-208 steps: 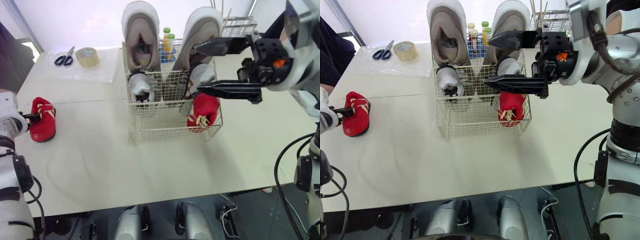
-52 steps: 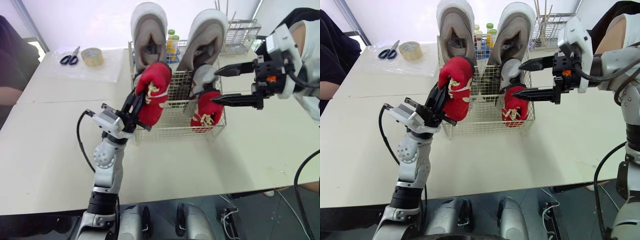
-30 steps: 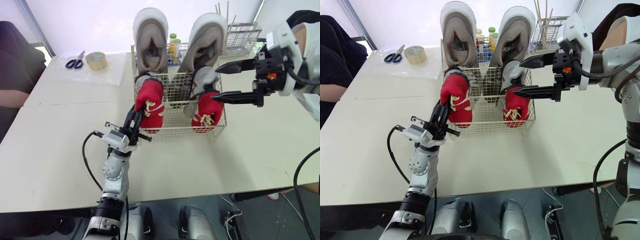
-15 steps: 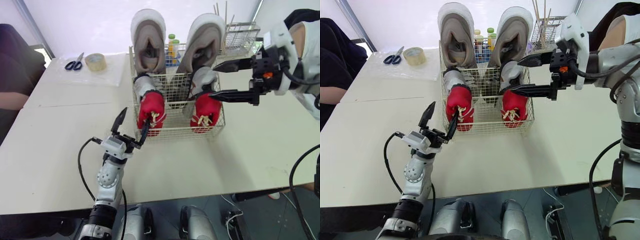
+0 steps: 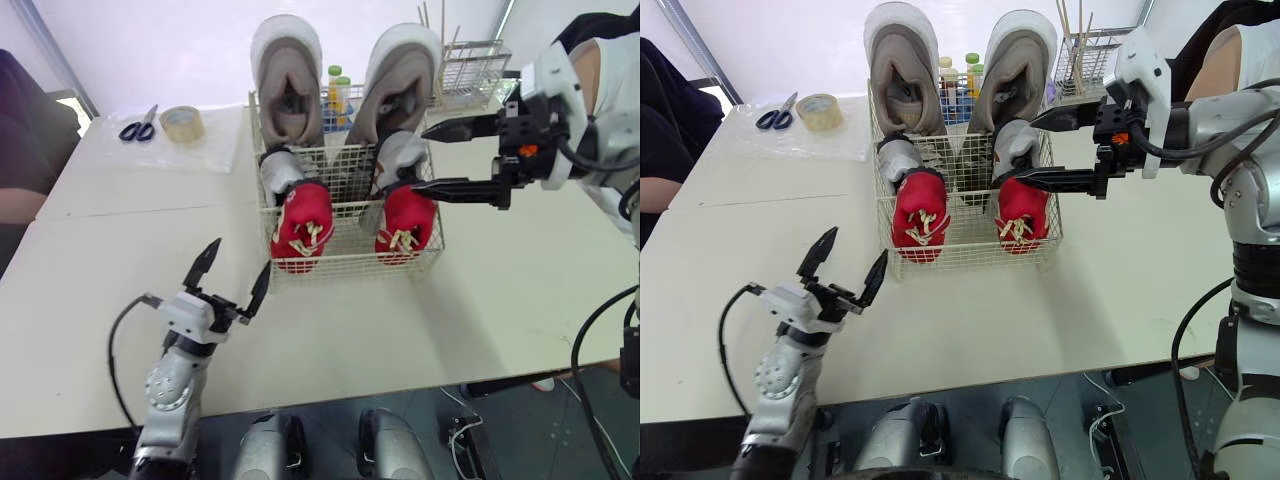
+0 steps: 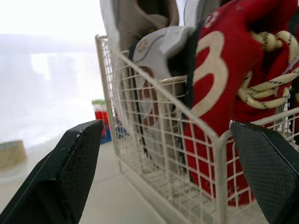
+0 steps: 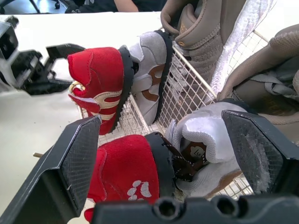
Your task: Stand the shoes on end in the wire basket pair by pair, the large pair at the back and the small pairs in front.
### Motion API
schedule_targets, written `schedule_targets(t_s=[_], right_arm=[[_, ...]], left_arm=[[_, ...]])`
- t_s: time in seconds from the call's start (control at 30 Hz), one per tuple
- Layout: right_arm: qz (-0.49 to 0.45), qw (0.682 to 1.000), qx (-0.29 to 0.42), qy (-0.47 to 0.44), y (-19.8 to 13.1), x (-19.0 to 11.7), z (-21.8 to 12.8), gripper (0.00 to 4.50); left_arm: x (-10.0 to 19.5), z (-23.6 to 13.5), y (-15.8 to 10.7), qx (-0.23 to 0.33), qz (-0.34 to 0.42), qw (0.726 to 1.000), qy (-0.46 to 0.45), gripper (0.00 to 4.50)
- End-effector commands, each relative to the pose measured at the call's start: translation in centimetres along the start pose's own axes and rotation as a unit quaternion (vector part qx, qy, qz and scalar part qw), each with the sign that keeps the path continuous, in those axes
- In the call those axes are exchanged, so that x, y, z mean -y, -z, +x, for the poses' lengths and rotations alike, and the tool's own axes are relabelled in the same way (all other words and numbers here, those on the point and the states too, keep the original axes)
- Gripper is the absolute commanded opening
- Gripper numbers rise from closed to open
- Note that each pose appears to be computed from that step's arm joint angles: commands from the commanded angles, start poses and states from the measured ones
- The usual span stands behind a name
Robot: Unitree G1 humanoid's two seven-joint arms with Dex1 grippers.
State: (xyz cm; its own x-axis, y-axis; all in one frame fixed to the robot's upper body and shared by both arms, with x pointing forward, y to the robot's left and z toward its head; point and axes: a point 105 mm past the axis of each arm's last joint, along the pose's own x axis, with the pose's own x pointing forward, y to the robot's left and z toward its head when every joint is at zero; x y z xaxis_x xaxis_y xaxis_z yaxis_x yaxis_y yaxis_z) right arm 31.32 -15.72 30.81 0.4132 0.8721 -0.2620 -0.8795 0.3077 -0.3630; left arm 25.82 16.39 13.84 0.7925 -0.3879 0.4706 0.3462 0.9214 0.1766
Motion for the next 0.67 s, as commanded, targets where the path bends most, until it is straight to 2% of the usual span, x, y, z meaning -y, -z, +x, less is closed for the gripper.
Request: schedule_targets(t_s=[0.03,0.2,0.33,0.43,0.57,0.67], right_arm=[[-0.014,1.0,0.011,0.017,-0.9,0.3,-1.6,4.5],[0.0,0.999,0.003,0.035,-0.5,0.6,-3.3,4.5],[0.009,0.999,-0.009,0.045,-0.2,0.5,-4.1,4.5],[0.016,0.998,-0.021,0.05,0.1,0.2,-4.7,4.5],[0.022,0.998,-0.034,0.053,0.4,-0.1,-5.4,4.5],[0.03,0.996,-0.053,0.059,1.1,-0.5,-6.5,4.5]], left_arm=[[-1.2,0.7,-3.6,0.003,-0.044,0.999,0.022,4.44],[-2.3,1.8,-7.2,-0.055,-0.094,0.989,0.099,4.44],[-4.7,2.9,-9.2,-0.108,-0.065,0.984,0.13,4.44],[-5.8,4.1,-10.9,-0.118,-0.064,0.979,0.151,4.44],[-6.2,4.6,-11.7,-0.156,-0.064,0.968,0.186,4.44],[-5.9,4.6,-12.2,-0.178,-0.092,0.953,0.226,4.44]])
